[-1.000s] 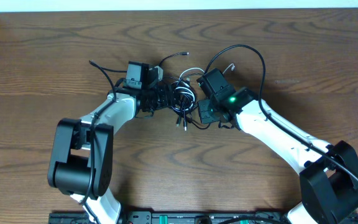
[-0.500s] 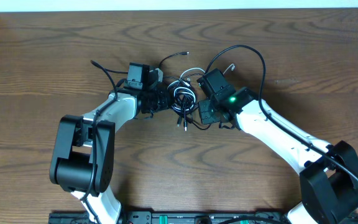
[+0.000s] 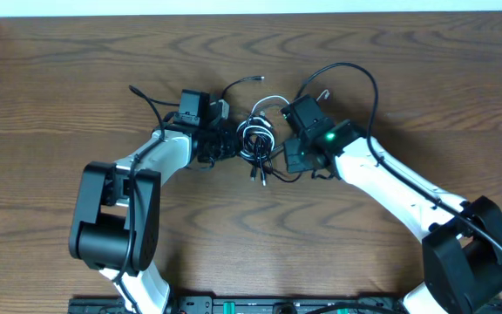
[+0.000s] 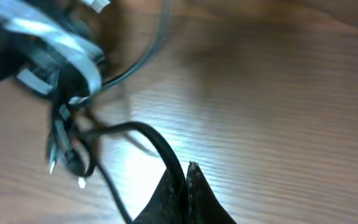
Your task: Untangle cables
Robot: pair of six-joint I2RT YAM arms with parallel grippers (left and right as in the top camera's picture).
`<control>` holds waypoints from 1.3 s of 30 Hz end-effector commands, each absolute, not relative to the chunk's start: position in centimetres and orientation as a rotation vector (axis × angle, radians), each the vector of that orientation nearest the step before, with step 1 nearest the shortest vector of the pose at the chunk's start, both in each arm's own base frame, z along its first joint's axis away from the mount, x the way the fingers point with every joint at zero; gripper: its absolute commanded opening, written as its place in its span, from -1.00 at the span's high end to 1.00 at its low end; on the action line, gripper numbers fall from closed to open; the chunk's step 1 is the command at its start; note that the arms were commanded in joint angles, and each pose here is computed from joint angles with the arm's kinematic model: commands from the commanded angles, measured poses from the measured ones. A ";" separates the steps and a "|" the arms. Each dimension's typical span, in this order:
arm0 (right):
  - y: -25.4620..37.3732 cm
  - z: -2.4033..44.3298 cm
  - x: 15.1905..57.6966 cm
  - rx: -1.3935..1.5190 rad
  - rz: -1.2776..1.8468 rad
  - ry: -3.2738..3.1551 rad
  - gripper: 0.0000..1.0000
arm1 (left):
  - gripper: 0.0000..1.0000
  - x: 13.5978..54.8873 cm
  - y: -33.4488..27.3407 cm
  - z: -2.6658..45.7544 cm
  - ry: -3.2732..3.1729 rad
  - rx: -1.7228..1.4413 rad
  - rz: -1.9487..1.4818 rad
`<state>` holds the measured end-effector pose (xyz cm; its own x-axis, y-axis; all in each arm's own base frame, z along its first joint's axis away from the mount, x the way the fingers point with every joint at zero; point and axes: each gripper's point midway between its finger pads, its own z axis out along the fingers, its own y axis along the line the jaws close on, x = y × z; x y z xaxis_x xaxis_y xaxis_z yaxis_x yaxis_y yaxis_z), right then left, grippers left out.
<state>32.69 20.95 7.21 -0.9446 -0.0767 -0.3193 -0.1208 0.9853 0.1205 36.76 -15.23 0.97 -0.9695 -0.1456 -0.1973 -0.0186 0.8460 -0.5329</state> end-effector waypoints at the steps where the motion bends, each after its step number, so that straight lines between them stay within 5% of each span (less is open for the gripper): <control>1: 17.0 7.9 34.5 0.127 0.110 2.788 0.98 | 0.86 36.6 -11.1 3.0 2.790 -0.206 -0.595; 9: 10.8 7.8 36.5 0.402 0.051 2.771 0.98 | 0.85 35.4 -6.8 6.9 2.749 -0.311 -0.354; 19: 4.9 7.6 37.1 0.709 0.048 2.745 0.93 | 0.85 32.1 -6.8 5.4 2.879 -0.443 -0.357; 21: 9.6 8.5 38.2 0.426 0.429 2.782 0.80 | 0.85 31.6 -7.6 5.2 2.896 -0.422 -0.392; 22: 16.3 12.0 38.3 0.006 0.953 2.663 0.55 | 0.85 31.1 -8.5 4.9 2.914 -0.378 -0.399; 23: 18.8 14.1 37.8 -0.160 1.157 2.559 0.44 | 0.85 30.9 -9.0 4.8 2.919 -0.352 -0.401; 26: 22.6 18.6 36.8 -0.419 1.469 2.318 -0.04 | 0.85 30.7 -10.5 4.8 2.924 -0.243 -0.407; 28: 23.9 19.8 36.7 -0.500 1.501 2.240 -0.27 | 0.85 30.5 -11.5 4.8 2.923 -0.201 -0.414; 39: 28.0 13.3 36.2 -0.557 0.943 2.448 -0.63 | 0.86 30.0 -12.7 4.7 2.929 -0.124 -0.378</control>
